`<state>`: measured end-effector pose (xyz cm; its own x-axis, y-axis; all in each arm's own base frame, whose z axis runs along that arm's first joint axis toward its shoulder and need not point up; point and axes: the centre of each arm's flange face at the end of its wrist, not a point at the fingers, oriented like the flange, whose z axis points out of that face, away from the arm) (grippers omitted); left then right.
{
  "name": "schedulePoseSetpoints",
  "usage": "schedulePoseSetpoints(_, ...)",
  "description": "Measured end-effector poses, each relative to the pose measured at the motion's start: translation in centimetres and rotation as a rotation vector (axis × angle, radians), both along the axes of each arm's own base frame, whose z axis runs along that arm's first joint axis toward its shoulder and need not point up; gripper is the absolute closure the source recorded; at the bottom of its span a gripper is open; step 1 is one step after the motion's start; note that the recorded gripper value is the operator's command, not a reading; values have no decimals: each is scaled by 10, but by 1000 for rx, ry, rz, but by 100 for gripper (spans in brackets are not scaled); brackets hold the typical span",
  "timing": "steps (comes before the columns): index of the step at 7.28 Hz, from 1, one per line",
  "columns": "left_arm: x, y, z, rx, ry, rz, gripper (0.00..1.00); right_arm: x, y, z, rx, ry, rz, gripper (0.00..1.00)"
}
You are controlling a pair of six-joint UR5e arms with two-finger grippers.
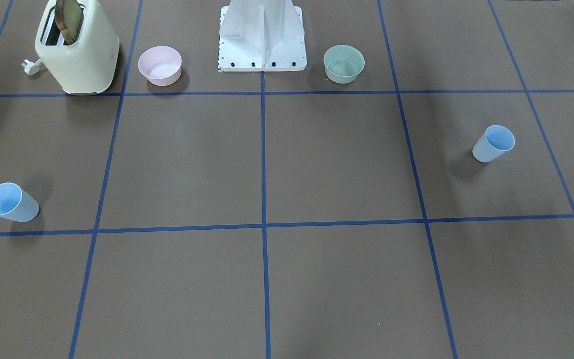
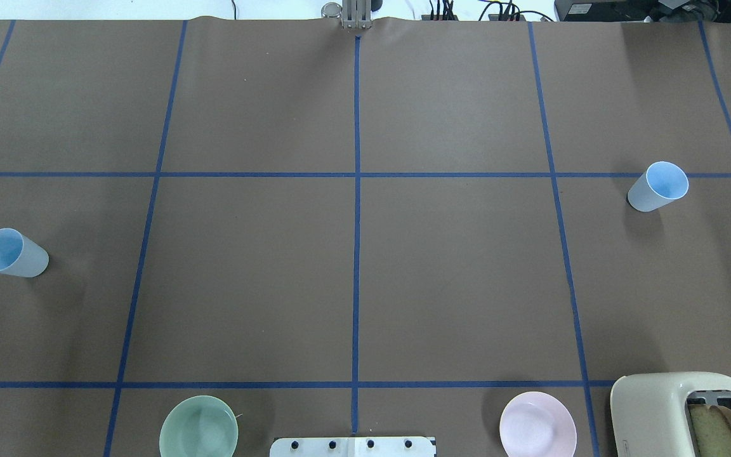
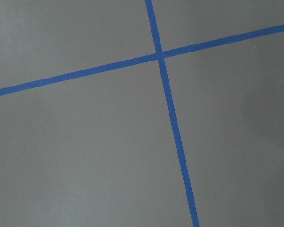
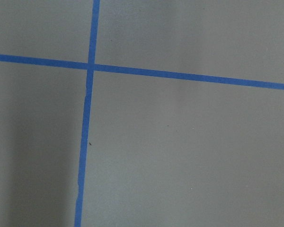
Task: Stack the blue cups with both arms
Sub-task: 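Lower the left gripper toward the light blue cup near its side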
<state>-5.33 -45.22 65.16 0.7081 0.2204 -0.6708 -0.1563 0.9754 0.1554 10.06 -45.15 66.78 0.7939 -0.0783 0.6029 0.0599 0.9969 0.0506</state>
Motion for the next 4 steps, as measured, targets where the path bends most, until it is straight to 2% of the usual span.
schedulePoseSetpoints(4, 0, 0, -8, 11, 0, -4, 2, -5, -5, -8, 16, 1, -11, 0)
